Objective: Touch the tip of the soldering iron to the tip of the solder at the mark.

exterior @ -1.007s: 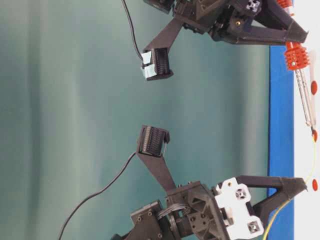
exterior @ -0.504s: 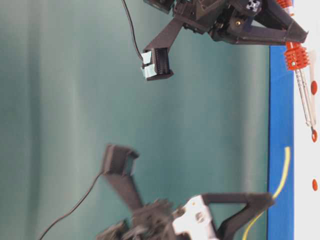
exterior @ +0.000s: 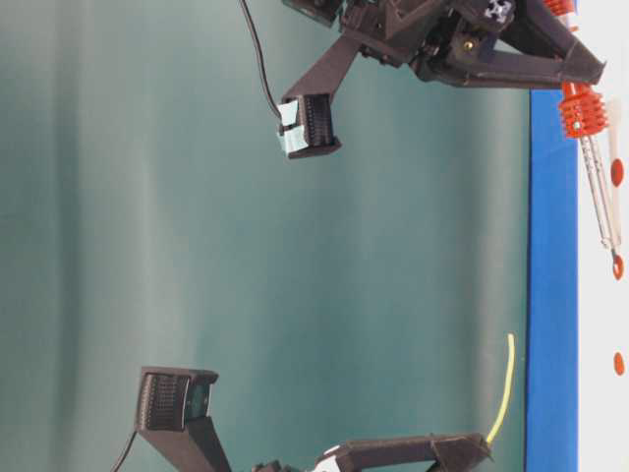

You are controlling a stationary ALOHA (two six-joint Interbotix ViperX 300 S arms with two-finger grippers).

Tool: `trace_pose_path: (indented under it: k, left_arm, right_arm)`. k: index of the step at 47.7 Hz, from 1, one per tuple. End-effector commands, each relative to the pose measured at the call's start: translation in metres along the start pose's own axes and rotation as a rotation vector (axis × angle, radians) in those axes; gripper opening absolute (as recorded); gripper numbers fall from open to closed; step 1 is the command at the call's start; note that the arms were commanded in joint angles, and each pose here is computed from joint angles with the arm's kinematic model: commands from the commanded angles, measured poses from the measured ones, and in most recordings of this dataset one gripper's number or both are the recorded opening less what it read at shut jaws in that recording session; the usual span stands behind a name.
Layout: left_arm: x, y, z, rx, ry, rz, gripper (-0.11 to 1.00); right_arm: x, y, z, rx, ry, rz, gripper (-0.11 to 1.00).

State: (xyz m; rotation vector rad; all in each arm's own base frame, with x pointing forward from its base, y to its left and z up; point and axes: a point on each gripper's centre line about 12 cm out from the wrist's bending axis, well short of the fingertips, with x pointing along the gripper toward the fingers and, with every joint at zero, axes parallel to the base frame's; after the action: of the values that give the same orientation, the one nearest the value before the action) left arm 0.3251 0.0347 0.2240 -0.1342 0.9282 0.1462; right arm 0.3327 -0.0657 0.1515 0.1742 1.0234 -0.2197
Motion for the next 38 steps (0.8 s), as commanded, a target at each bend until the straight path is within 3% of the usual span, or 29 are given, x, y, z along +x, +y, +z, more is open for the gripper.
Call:
trace_pose_path:
  k: [1, 11, 22, 38]
  left_arm:
    - [-0.007, -0.001, 0.007, 0.004, -0.034, -0.004, 0.03]
    - [-0.006, -0.002, 0.006, 0.002, -0.036, -0.005, 0.03]
    - [-0.005, -0.002, 0.006, 0.001, -0.040, -0.006, 0.03]
    - [0.007, -0.003, 0.020, -0.013, -0.062, -0.009, 0.03]
  right_arm:
    - [-0.018, 0.000, 0.015, -0.006, -0.068, 0.003, 0.06]
    - [-0.057, -0.003, 0.007, -0.013, -0.139, -0.003, 0.06]
    - [-0.085, -0.014, -0.028, -0.017, -0.163, -0.032, 0.06]
    - [-0.089, -0.016, -0.045, -0.030, -0.135, -0.041, 0.06]
